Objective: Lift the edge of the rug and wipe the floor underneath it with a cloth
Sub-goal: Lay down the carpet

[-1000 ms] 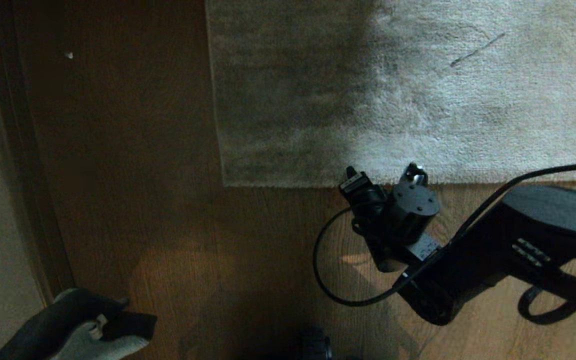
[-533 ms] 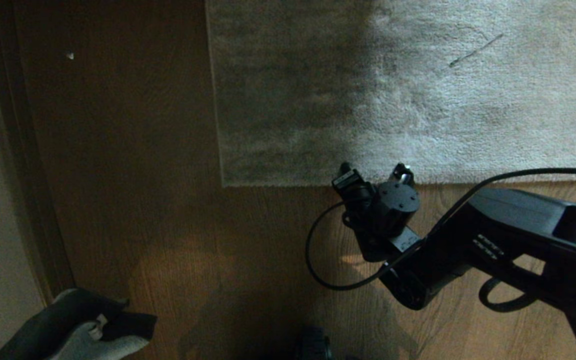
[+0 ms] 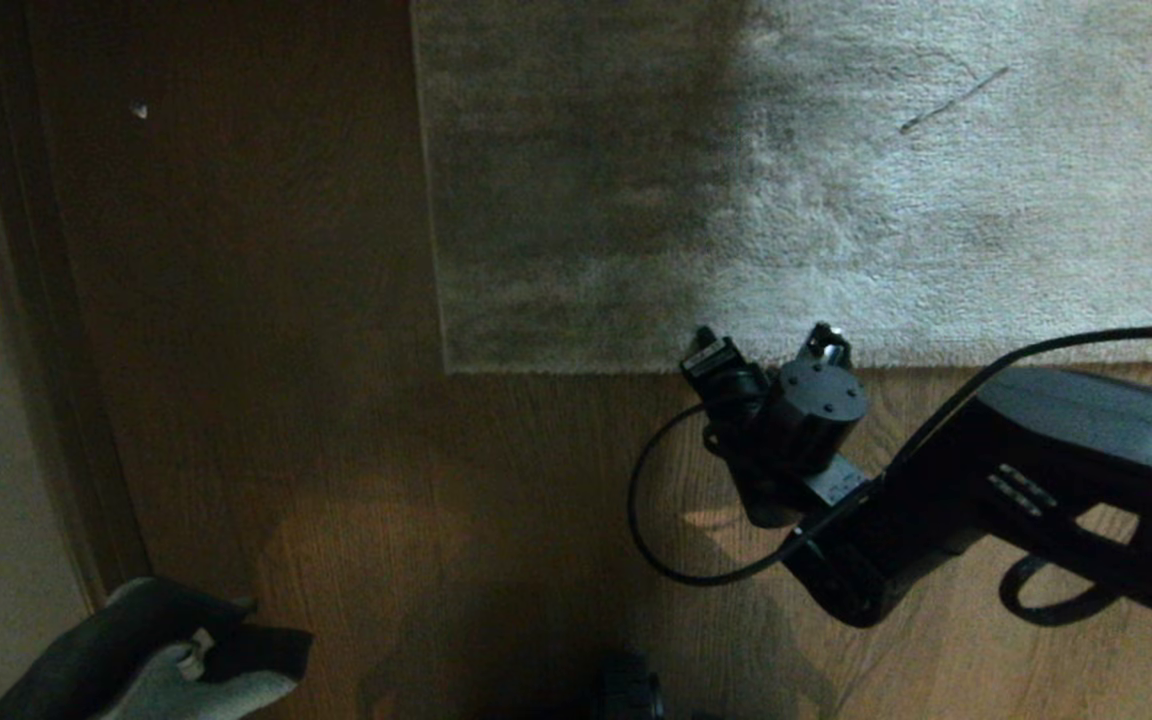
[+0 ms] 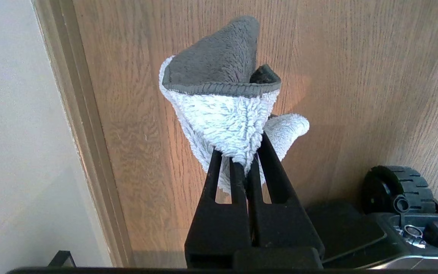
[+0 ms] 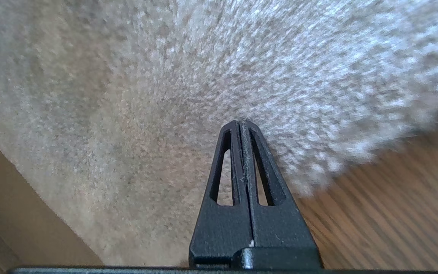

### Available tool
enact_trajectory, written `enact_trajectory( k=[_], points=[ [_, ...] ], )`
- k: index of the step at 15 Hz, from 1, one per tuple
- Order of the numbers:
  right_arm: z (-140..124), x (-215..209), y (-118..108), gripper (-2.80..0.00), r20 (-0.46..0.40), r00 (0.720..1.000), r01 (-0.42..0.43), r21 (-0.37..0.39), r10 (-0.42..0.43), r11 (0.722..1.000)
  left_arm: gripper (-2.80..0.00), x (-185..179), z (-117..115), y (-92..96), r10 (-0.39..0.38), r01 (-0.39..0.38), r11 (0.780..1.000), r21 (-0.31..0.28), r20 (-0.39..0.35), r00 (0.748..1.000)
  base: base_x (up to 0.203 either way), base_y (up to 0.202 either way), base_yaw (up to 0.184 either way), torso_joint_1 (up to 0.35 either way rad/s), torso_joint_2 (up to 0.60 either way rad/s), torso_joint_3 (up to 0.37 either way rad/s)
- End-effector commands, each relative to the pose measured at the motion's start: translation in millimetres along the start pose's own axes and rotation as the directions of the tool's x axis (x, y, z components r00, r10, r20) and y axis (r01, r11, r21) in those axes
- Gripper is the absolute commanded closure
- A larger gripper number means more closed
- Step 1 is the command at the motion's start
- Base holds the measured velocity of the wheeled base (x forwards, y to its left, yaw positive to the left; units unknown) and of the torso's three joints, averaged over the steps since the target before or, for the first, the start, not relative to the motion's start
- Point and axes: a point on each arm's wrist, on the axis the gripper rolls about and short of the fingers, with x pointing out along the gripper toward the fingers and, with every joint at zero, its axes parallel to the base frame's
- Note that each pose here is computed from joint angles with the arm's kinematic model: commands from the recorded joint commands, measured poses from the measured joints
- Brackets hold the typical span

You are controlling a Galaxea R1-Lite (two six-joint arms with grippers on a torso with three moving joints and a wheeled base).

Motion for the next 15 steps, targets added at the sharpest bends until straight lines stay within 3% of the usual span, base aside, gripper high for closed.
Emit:
enact_trajectory(
  k=[1, 5, 8, 11, 15],
  points=[
    [17, -20, 20, 0.0, 0.012, 0.999, -0.049, 0.039, 0.049, 0.998, 0.0, 0, 0, 0.0, 0.0, 0.0, 1.0, -0.001, -0.001, 1.0, 0.0, 0.0, 0.0, 0.0, 0.0, 0.0],
    [21, -59, 41, 0.0, -0.096, 0.99, -0.099, 0.049, 0.104, 0.994, 0.0, 0, 0, 0.0, 0.0, 0.0, 1.0, -0.001, -0.001, 1.0, 0.0, 0.0, 0.0, 0.0, 0.0, 0.0],
    [19, -90, 44, 0.0, -0.199, 0.973, -0.112, 0.032, 0.116, 0.993, 0.0, 0, 0, 0.0, 0.0, 0.0, 1.0, -0.001, -0.001, 1.0, 0.0, 0.0, 0.0, 0.0, 0.0, 0.0],
    [30, -111, 43, 0.0, -0.241, 0.964, -0.138, -0.081, 0.115, 0.987, 0.0, 0, 0, 0.0, 0.0, 0.0, 1.0, -0.001, 0.0, 1.0, 0.0, 0.0, 0.0, 0.0, 0.0, 0.0],
    [58, -132, 48, 0.0, -0.246, 0.958, -0.206, -0.219, 0.15, 0.954, 0.0, 0, 0, 0.0, 0.0, 0.0, 1.0, -0.001, -0.001, 1.0, 0.0, 0.0, 0.0, 0.0, 0.0, 0.0]
  ],
)
